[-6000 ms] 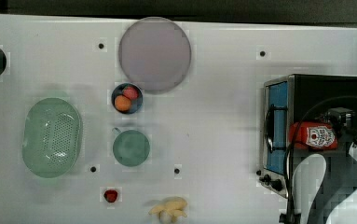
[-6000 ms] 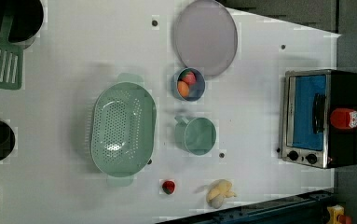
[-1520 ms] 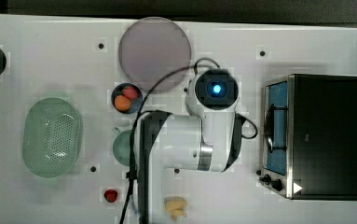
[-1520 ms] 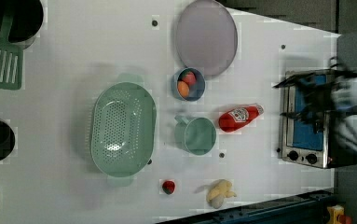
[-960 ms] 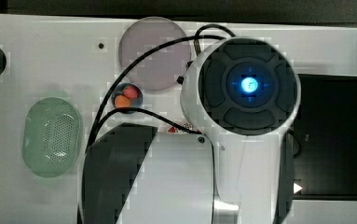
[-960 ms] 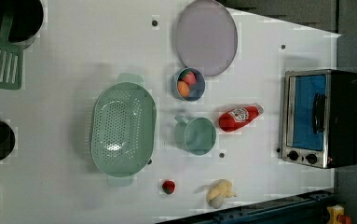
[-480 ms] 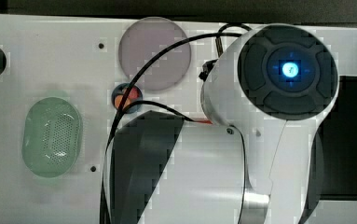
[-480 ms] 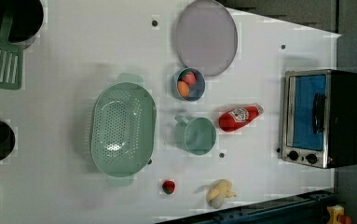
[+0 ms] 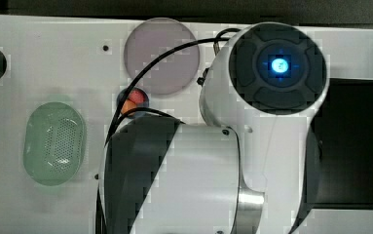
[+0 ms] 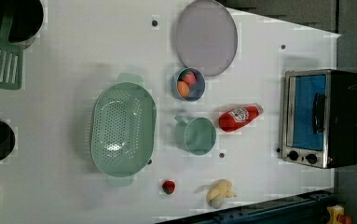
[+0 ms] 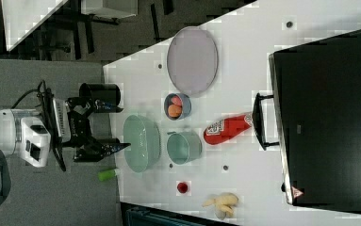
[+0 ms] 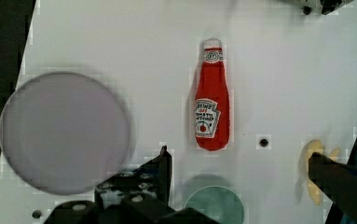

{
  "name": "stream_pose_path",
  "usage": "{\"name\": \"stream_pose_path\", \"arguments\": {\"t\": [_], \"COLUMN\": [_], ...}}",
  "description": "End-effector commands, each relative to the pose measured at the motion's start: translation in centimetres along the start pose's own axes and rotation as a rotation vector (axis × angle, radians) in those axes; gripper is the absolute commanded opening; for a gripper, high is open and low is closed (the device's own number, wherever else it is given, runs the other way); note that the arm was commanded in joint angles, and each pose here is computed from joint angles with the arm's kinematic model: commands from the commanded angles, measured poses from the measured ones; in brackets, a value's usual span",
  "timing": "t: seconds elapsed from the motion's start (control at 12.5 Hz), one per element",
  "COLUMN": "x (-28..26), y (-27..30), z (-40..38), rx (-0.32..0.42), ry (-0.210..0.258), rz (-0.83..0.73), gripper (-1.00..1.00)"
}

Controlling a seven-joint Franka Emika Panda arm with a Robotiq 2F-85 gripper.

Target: Pick Ketchup from oven and place it on table.

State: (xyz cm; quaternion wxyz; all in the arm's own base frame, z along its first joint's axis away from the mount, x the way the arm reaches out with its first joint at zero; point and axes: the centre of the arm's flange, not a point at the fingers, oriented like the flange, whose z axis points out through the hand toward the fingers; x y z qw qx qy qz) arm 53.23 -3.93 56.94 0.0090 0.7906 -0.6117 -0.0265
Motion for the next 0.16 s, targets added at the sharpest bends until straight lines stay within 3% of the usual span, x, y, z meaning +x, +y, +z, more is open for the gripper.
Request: {"name": "stream_pose_path", "arguments": {"t": [0.08, 0.16], "x": [-0.93, -0.93], "y": [-0.09, -0.09], "z": [-2.06, -2.05], "rx": [0.048, 0.048], "ry": [0.024, 0.024], "rz": [0.004, 0.003], "gripper": [1.00, 1.00]}}
